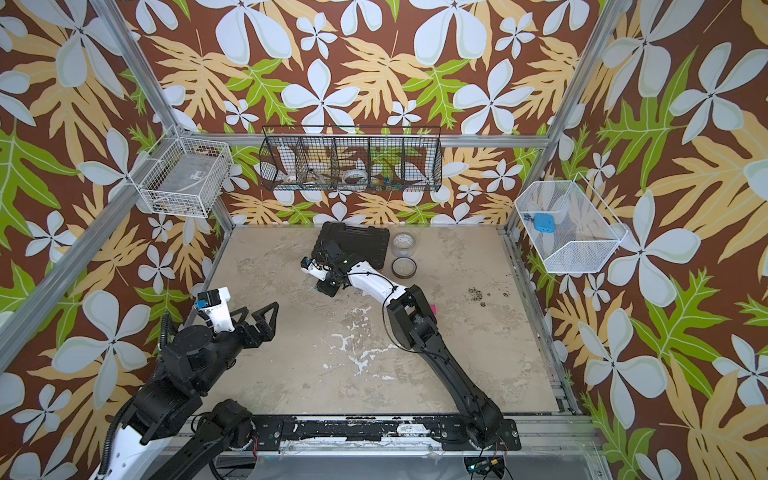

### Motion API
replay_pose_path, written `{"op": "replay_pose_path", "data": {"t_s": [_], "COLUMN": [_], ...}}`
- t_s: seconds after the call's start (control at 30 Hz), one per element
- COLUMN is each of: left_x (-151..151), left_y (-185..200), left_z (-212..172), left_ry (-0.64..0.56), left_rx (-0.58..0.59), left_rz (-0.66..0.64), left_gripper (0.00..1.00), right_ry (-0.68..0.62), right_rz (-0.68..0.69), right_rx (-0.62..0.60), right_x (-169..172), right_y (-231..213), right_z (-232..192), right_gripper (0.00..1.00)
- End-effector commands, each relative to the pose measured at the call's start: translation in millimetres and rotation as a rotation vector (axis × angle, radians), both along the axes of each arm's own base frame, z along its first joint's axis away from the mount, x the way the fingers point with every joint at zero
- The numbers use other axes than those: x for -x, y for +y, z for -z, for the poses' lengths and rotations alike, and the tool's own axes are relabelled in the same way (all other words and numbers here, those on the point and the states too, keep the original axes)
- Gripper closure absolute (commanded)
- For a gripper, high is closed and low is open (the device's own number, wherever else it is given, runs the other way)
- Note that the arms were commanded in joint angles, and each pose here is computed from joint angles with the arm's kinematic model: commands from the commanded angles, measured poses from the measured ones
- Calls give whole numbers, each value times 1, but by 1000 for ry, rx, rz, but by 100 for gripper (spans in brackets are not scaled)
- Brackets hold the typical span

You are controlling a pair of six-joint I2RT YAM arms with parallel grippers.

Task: Build the wood block tower
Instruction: 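Lift the teal block and carry it over the stack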

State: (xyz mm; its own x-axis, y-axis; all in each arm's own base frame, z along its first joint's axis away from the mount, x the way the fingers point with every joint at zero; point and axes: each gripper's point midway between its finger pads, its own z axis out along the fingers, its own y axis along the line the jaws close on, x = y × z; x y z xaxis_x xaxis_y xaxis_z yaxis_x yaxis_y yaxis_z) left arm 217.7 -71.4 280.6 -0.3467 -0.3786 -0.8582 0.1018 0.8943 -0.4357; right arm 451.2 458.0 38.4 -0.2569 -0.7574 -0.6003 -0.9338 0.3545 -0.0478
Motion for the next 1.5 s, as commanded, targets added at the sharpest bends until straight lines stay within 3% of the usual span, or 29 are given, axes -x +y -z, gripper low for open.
{"op": "replay_pose_path", "data": {"t_s": [0.0,0.17,0.37,0.57,0.8,0.97,1.13,1.23,1.33,1.47], "left_x": [-1,0,1,2,3,4,4,5,5,6], "left_y": [0,0,-1,-1,-1,-2,-3,-2,-1,0], "left_z": [-3,-4,-5,-7,-9,-10,-10,-10,-11,-11], "left_ry": [-15,-20,-25,-33,-42,-45,-46,-48,-51,-51], "left_rx": [-2,-1,3,6,10,12,13,14,15,18], "left_rz": [2,1,8,14,20,25,29,28,23,19], "left_gripper": [0,0,0,0,0,0,0,0,0,0], "right_ry": [-50,-155,-296,-255,-265,-349,-490,-429,-410,-335], "right_rz": [-90,-251,-421,-475,-307,-11,-44,-216,-302,-269], "right_rx": [-12,30,31,-26,21,-21,19,94,66,42], "right_x": [13,42,97,127,113,78,104,148,172,167], "right_y": [-2,-26,-70,-107,-155,-216,-250,-261,-266,-279], "right_z": [-51,-118,-174,-212,-223,-253,-253,-232,-220,-198], "right_gripper": [90,100,100,100,100,100,100,100,100,100]}}
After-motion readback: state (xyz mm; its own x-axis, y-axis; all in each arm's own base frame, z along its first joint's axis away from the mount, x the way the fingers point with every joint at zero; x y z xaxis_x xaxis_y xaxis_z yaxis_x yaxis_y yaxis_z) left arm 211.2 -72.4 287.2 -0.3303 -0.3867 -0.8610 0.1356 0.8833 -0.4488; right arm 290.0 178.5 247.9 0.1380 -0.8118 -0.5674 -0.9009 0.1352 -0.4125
